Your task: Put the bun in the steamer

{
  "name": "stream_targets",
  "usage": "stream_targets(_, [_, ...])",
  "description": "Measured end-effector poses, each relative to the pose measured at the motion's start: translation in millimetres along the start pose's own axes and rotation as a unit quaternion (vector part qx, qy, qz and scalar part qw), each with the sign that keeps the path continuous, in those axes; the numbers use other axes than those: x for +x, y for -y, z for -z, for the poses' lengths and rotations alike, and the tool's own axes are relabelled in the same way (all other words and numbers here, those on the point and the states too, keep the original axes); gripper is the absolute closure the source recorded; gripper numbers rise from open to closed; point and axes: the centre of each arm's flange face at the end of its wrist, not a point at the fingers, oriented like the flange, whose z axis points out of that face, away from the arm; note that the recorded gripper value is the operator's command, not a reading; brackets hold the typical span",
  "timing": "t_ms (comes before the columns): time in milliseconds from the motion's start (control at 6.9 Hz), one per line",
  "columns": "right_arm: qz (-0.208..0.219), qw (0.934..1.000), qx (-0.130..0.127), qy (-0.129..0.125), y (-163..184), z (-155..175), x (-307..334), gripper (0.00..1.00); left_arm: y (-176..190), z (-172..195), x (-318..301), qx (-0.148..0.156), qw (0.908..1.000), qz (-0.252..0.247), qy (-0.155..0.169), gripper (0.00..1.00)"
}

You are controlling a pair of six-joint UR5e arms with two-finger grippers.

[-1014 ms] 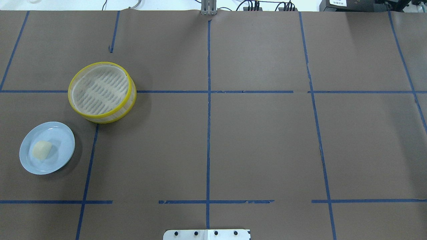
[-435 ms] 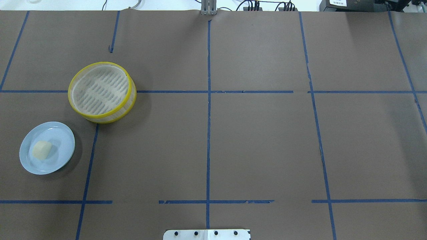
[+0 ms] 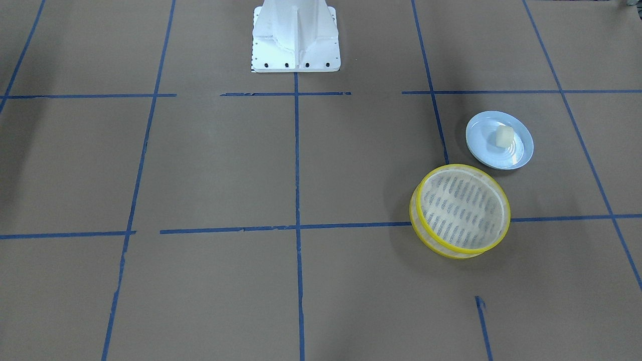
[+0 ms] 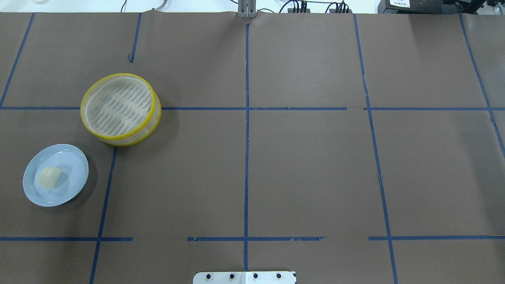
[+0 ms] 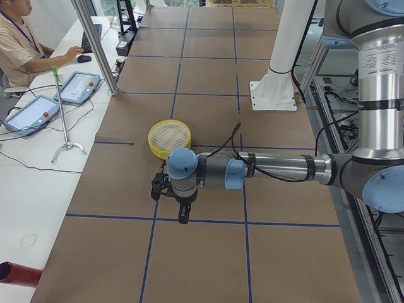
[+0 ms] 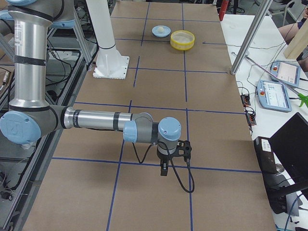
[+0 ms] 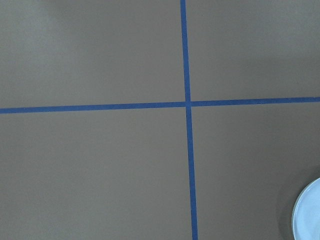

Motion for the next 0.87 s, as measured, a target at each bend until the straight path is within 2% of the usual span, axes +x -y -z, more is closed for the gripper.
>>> stream_targets(145, [0.000,1.0000,0.000,0.000,0,0,0,0.00,3,-22,30,-0.001,1.0000,0.007,-0.004,0.00])
stream_targets(435, [0.000,1.0000,0.000,0.000,0,0,0,0.00,-13,-57,80,0.026,0.9993,0.012,-0.025,0.00])
stream_targets(580, [0.000,1.0000,0.000,0.000,0,0,0,0.00,-24,-76,110,0.031,0.9990,0.022,-0.021,0.00])
stream_targets(870, [0.000,1.0000,0.000,0.000,0,0,0,0.00,-38,-107,172,0.018,0.9994,0.027,-0.011,0.01])
